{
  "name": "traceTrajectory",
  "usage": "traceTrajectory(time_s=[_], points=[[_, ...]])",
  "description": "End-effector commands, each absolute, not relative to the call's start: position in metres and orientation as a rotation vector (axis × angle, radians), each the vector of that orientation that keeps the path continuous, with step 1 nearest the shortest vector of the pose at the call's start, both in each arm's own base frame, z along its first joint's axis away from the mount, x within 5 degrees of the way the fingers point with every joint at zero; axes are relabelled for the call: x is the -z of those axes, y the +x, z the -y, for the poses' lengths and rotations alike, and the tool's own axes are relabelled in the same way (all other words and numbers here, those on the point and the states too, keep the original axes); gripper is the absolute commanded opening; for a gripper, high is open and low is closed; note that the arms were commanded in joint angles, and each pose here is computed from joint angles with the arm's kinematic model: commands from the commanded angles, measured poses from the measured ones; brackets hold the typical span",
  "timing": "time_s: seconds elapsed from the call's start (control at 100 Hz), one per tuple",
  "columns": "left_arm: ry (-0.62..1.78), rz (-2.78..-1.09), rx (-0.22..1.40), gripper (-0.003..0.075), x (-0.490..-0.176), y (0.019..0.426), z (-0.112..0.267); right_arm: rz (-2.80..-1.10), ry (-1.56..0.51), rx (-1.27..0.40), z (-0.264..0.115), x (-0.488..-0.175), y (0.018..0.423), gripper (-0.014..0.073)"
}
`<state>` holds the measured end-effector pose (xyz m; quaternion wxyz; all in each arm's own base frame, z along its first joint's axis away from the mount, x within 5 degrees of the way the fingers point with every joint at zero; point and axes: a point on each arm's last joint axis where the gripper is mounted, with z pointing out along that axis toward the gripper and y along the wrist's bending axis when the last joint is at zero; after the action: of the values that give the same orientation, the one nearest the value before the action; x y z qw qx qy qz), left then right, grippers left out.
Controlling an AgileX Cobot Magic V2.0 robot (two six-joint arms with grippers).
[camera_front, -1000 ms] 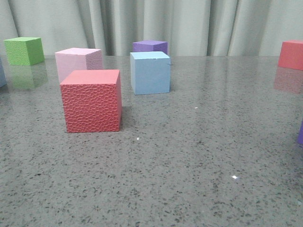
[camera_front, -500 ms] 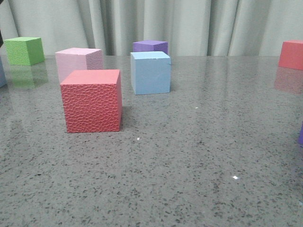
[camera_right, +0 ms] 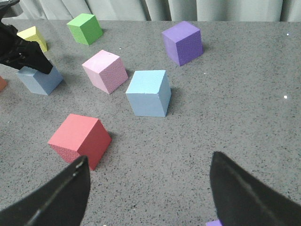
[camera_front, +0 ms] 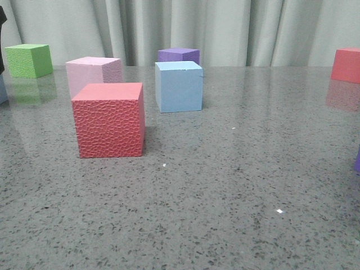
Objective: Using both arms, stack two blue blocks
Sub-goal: 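Grasp the second light blue cube with the left gripper, then carry the held blue cube with the left gripper above the placed blue cube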
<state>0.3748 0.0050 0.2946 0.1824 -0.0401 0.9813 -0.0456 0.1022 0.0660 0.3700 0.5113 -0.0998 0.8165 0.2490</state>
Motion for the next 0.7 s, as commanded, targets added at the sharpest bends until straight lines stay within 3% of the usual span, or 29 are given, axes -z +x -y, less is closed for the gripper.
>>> traceTrajectory(time_s=[0.0, 0.36, 0.69], points=[[-0.117, -2.676, 0.136, 0.0539, -0.3214, 0.3708, -0.0042, -1.851, -0.235, -0.621, -0.0656, -0.3859, 0.1026, 0.0537], [-0.117, -2.652, 0.135, 0.0258, -0.3224, 0.3727, -0.0044, -1.851, -0.235, -0.621, -0.0656, -0.3859, 0.1026, 0.0537], [-0.122, -2.66, 0.153, 0.0111, -0.3222, 0.3721, -0.0033, -1.851, -0.235, -0.621, -0.0656, -0.3859, 0.1026, 0.0537]])
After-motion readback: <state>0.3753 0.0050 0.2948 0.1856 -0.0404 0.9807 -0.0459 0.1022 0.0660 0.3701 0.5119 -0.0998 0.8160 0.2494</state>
